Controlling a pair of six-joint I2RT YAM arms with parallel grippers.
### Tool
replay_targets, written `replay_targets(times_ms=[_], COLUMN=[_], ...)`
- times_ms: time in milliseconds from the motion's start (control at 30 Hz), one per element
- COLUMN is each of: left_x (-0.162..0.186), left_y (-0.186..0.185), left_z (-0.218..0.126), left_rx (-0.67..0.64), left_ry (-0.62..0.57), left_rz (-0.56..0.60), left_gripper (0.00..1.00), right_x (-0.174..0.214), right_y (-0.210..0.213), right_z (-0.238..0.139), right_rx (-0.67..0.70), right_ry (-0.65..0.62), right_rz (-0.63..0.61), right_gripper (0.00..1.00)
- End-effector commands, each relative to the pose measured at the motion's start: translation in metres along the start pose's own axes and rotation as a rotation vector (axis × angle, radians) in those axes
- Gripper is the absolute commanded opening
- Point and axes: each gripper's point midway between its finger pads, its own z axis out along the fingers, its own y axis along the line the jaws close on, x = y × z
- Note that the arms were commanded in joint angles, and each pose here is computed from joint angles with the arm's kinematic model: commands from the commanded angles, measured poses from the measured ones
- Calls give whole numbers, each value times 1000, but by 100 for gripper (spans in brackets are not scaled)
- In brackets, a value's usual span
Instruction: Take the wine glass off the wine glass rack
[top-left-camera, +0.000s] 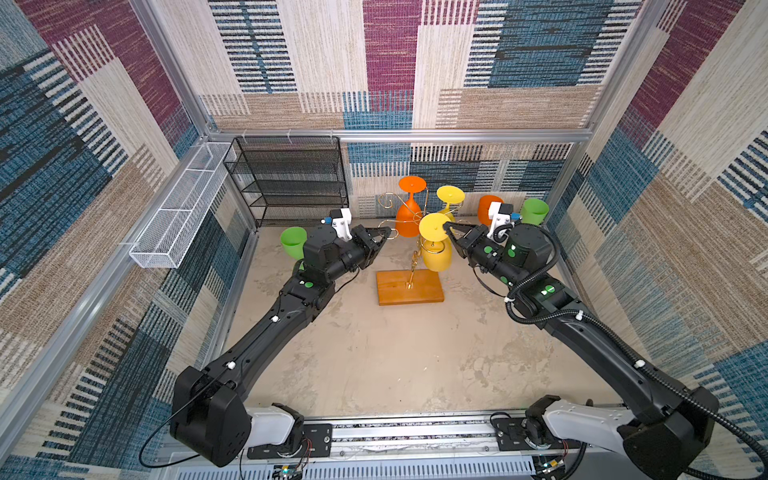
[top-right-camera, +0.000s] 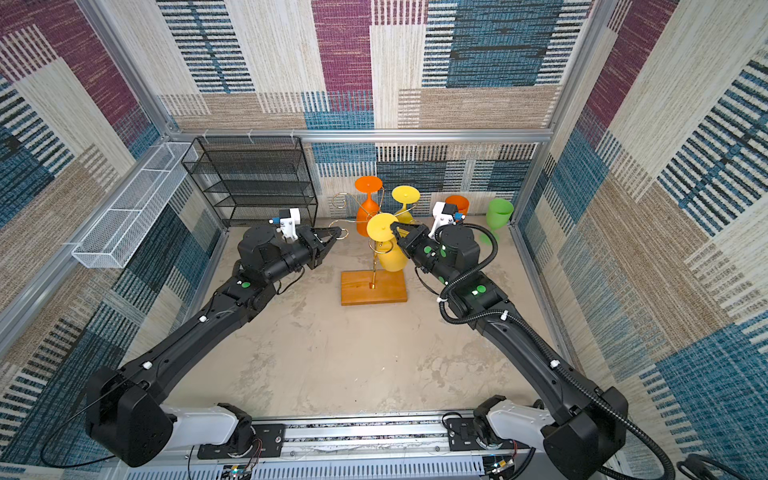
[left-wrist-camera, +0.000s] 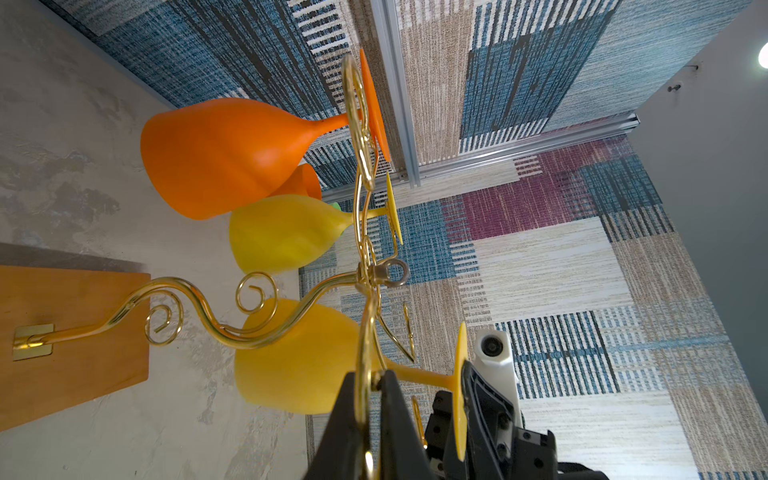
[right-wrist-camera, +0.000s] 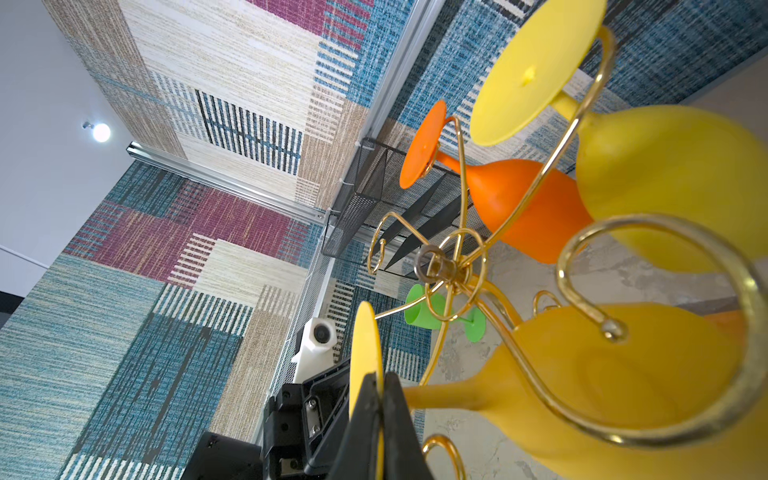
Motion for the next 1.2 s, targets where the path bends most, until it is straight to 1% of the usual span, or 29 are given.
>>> replay_targets(times_ms=[0, 267, 567, 900, 1033, 1167], left_x=[-4, -4, -4, -6, -5, -5], left_y=[4, 5, 9, 9, 9, 9], left_z=[-2, -3, 0, 1, 2, 3], left_rx=[-27, -32, -38, -39, -39, -37], left_ry=[-21, -22, -25, -32, -28, -27], left_rz=[103, 108, 111, 115, 114, 113], left_gripper=[0, 0, 0, 0, 0, 0], right_x=[-11, -3, 4, 30, 35, 40], right_y=[14, 18, 18, 17, 21, 29], right_z=[0, 1, -12, -16, -18, -12], right_rx=[-49, -67, -75, -95, -102, -124], right_ry=[-43, 0, 29, 118, 125, 146], right_rz=[-22, -27, -17, 15, 19, 19], right_gripper=[0, 0, 0, 0, 0, 0])
